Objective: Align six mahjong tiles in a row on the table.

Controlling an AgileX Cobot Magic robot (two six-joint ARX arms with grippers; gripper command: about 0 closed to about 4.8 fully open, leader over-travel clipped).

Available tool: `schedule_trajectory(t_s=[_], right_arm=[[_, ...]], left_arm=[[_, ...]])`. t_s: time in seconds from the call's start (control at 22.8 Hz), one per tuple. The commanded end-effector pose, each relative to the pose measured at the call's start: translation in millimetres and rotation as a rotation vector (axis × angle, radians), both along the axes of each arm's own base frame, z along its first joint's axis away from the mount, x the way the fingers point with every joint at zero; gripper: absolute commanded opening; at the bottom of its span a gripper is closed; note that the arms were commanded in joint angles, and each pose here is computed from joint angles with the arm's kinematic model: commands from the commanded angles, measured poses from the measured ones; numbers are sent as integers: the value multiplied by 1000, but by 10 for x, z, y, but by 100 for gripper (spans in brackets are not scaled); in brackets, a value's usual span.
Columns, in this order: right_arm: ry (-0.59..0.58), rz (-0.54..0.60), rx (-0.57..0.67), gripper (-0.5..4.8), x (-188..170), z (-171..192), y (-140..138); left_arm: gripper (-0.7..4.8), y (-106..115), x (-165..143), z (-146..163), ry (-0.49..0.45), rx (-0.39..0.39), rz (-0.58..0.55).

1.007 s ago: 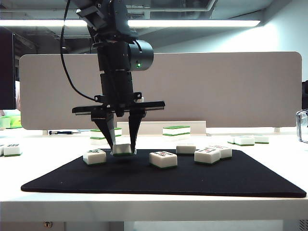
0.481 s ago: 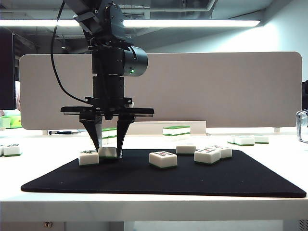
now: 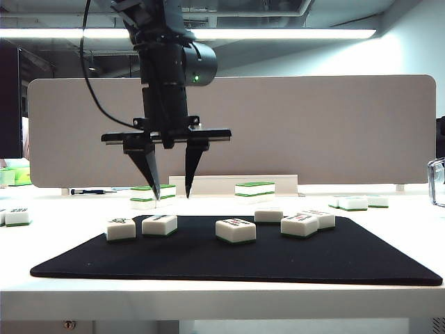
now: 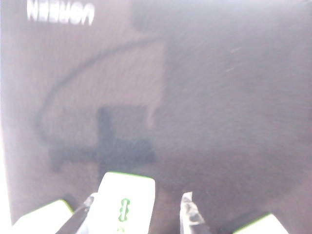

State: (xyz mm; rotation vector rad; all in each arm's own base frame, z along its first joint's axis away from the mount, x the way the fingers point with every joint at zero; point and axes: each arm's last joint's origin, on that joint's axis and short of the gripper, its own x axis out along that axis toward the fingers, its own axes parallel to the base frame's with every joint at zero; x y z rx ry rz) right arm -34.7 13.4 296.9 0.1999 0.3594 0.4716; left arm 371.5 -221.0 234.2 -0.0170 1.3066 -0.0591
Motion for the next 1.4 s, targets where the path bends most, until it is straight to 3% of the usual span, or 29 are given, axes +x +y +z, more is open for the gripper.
schedule_trajectory(t_s=[0.04,0.18,0.26,0.31,0.44,0.7,0.96,1.4], right_arm=[[-32,-1,-1,-1,-23,15,-1],[-32,-1,-1,-1,-23,15,-1],[-32,-1,-1,-1,-23,15,-1],[-32,-1,-1,-1,-23,15,-1],[-32,-1,-1,-1,-23,15,-1],[-32,-25,-9,-1,-20,14,-8],[-33,-26,-9,-1,-19,15,-8],[-33,-26,-9,-1,-19,15,-8]], left_arm=[[209,69,-84,40,63,123,-109],[203,182,-173,40,111,344,-126],[91,271,-228,53,166,488,-191],[62,278,-231,52,168,503,-201],[-7,276,-225,48,165,501,-202],[-6,272,-222,4,171,489,-203],[-6,249,-228,-159,218,418,-214],[-6,206,-164,-344,238,410,-217]])
